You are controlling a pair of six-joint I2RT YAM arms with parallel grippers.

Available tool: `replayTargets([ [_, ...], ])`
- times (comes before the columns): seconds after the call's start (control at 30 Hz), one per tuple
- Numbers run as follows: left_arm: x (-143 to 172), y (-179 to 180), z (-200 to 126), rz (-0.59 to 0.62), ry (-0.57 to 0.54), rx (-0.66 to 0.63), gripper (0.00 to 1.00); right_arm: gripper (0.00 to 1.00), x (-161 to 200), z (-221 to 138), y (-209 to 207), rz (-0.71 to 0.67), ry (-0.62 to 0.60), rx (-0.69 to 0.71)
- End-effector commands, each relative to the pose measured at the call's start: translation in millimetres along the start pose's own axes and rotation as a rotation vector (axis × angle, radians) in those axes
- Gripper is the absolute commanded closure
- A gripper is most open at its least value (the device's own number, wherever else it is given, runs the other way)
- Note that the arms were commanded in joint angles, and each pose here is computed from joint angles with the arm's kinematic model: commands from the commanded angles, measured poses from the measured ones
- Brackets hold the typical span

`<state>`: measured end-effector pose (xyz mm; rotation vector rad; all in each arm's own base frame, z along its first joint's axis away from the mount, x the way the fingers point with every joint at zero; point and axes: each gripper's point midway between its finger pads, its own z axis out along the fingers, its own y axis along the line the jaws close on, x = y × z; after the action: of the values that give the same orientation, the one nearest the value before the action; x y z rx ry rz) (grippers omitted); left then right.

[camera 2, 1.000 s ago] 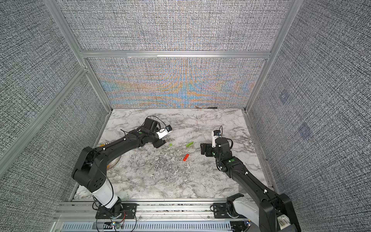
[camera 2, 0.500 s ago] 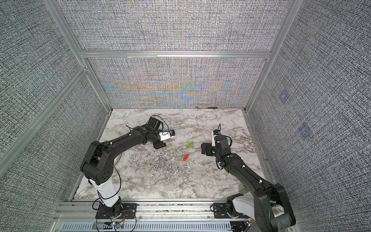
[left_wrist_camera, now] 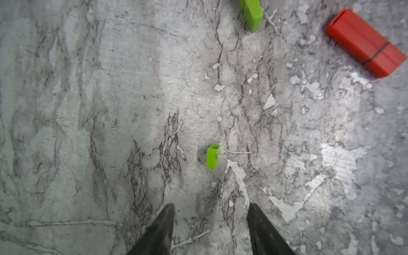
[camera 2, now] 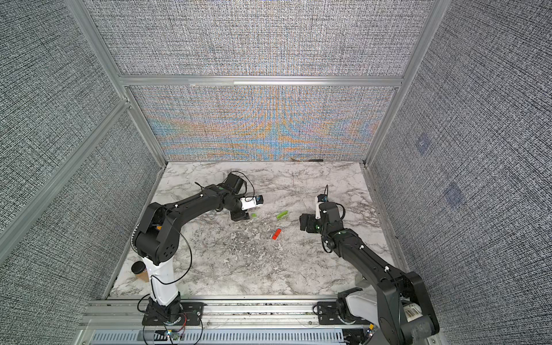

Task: Close the usb drive cover
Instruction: Pick up the cover from the center of the board.

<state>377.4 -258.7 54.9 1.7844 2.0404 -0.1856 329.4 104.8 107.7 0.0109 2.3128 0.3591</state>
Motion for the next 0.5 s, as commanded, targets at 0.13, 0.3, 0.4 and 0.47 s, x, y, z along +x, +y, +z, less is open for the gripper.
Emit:
replayTargets([
  [0.13,1.8,-0.7,15.7,-0.046,0.038,0.067,0.49,0.08,-0.8,0.9,1.8,0.012,0.004,-0.009],
  [0.3,-3.3,-3.5,19.9,-0.04,0.016,0.103,0.5,0.07,0.8,0.8,0.2,0.011,0.006,-0.002],
  [0.4,-3.9,-4.0,22.1,-0.035,0.025,0.126,0.54,0.07,2.5,1.6,-0.1,0.012,0.012,-0.001],
  [0.47,-3.3,-4.2,24.1,-0.032,0.034,0.139,0.55,0.08,2.5,1.6,0.2,0.012,0.013,-0.003],
])
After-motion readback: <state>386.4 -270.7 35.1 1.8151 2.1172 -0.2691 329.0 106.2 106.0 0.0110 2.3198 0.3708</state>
